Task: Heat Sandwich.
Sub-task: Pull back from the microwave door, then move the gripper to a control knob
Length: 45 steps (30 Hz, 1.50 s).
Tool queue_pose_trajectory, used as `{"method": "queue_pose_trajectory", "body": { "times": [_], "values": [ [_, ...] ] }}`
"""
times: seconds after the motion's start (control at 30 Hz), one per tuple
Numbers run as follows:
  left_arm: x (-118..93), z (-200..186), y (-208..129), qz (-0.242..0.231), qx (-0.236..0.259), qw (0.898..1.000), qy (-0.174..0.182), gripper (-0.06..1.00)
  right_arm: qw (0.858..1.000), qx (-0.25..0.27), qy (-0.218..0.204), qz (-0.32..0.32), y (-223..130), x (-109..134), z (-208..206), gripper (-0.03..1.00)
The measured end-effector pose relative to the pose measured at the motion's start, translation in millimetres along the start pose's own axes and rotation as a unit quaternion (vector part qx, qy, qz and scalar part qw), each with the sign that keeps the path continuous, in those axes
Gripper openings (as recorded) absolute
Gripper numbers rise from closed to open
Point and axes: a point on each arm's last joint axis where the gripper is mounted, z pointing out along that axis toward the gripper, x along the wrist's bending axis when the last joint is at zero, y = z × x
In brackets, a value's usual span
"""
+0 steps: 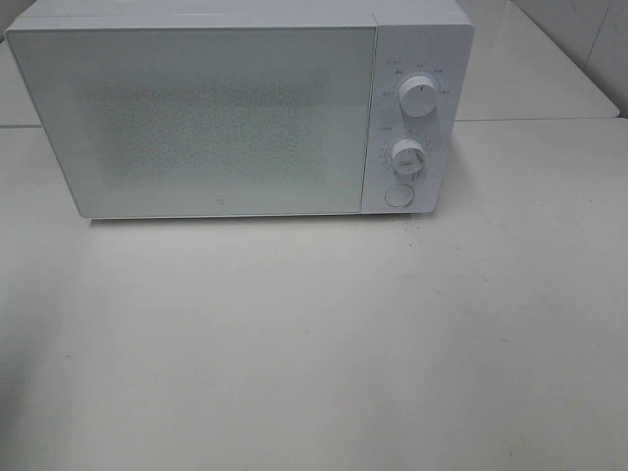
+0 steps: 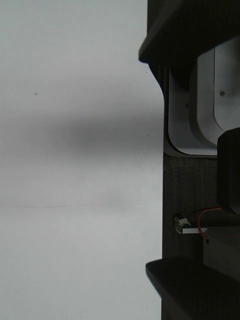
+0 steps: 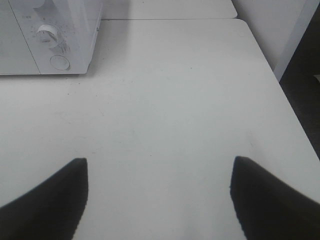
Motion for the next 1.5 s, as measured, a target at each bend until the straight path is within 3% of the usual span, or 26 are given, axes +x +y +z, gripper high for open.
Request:
{"method": "queue_pose_trajectory", "body": {
  "times": [0.2, 0.4, 0.63, 0.97, 1.17, 1.3, 1.5],
  "values": [
    [1, -12, -29, 0.005, -0.052, 0.999, -0.001, 0.98, 1.0, 0.0, 0.0, 0.0, 0, 0, 0, 0.76],
    [4, -22, -62, 0.013, -0.135, 0.991, 0.008, 0.98, 1.0, 0.0, 0.0, 0.0, 0, 0, 0, 0.76],
    [3, -24, -80, 0.027, -0.18, 0.983, -0.001, 0.98, 1.0, 0.0, 0.0, 0.0, 0, 0, 0, 0.76],
    [5, -41, -106, 0.034, -0.281, 0.959, -0.01, 0.98, 1.0, 0.0, 0.0, 0.0, 0, 0, 0, 0.76],
    [6, -50, -128, 0.035, -0.351, 0.936, -0.014, 0.98, 1.0, 0.0, 0.0, 0.0, 0, 0, 0, 0.76],
    [7, -52, -132, 0.035, -0.365, 0.93, -0.015, 0.98, 1.0, 0.0, 0.0, 0.0, 0, 0, 0, 0.76],
    [7, -52, -133, 0.035, -0.365, 0.93, -0.015, 0.98, 1.0, 0.0, 0.0, 0.0, 0, 0, 0, 0.76]
  ]
}}
